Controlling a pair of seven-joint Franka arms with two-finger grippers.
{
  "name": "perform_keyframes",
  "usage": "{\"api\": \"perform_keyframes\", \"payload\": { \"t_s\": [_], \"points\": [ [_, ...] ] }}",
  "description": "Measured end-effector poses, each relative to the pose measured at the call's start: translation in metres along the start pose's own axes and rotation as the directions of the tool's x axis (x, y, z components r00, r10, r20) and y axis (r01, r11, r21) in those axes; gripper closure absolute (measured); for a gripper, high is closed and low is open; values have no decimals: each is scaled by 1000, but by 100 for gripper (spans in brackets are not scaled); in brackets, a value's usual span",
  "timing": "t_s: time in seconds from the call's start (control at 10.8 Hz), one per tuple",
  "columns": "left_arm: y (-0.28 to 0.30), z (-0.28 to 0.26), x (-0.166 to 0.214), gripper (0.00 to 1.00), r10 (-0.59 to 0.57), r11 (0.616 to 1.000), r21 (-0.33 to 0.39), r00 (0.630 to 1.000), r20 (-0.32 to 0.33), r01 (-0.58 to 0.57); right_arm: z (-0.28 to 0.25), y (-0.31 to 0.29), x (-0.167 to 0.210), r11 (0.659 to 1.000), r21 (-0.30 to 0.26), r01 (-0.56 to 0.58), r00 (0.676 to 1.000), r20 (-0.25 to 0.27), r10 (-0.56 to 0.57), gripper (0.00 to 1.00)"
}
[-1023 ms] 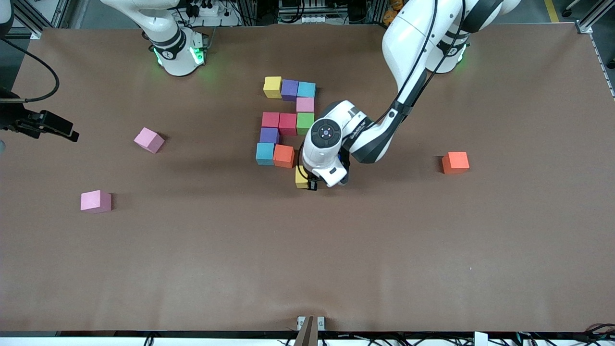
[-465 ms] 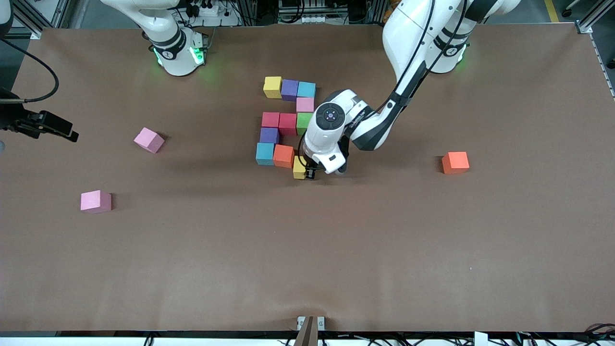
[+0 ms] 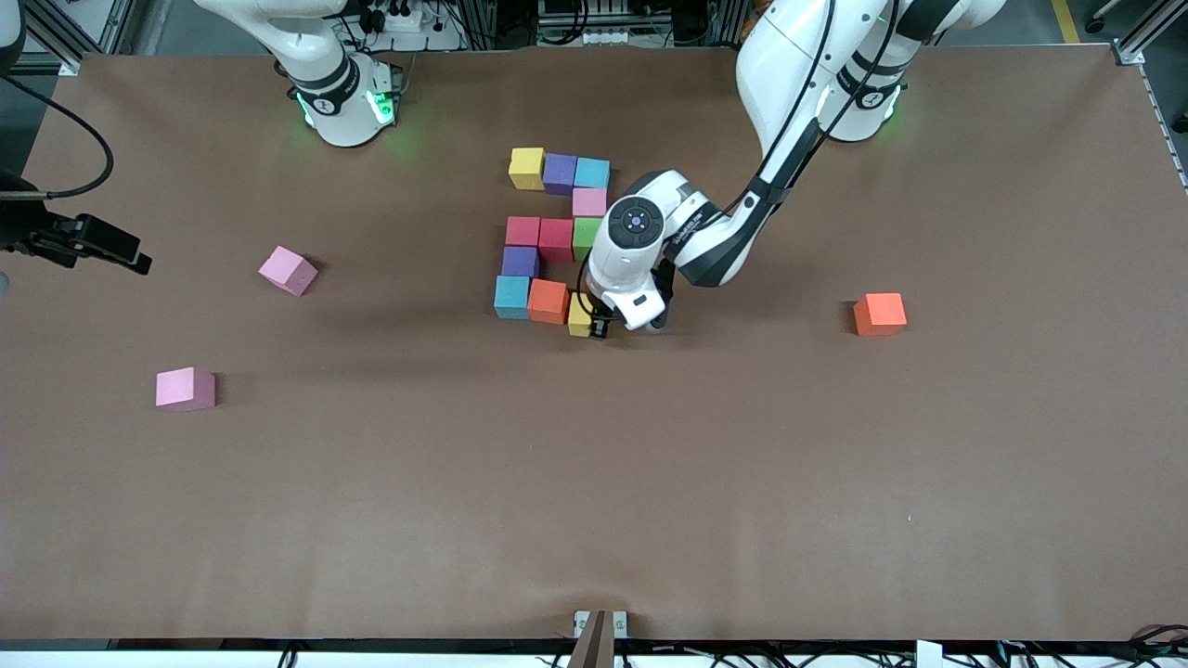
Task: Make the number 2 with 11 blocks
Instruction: 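Lift and carry the yellow cube beside the orange cube, then lower the yellow cube beside the orange cube with the left gripper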
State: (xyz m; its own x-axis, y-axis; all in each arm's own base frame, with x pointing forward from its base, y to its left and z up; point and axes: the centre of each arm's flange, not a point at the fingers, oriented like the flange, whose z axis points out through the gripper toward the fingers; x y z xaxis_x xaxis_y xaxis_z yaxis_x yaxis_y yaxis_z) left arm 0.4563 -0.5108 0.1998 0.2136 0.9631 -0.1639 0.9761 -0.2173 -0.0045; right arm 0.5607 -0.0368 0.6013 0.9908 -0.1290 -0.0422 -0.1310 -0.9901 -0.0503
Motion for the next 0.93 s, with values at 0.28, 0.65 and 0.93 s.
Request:
{"api": "perform_keyframes", "payload": {
  "t_s": [0.28,0.65,0.93],
  "points": [
    [-9,3,-4,45,18,1000,12,1000,2,-18,0,0,0,1000,0,0,1000,-1,0,0],
    [-10,3,-4,45,19,1000,14,1000,1,-19,0,0,1,1000,0,0,1000,-1,0,0],
    [-11,3,-4,45,18,1000,14,1000,1,-18,2,0,2,1000,0,0,1000,2,0,0]
  ]
}}
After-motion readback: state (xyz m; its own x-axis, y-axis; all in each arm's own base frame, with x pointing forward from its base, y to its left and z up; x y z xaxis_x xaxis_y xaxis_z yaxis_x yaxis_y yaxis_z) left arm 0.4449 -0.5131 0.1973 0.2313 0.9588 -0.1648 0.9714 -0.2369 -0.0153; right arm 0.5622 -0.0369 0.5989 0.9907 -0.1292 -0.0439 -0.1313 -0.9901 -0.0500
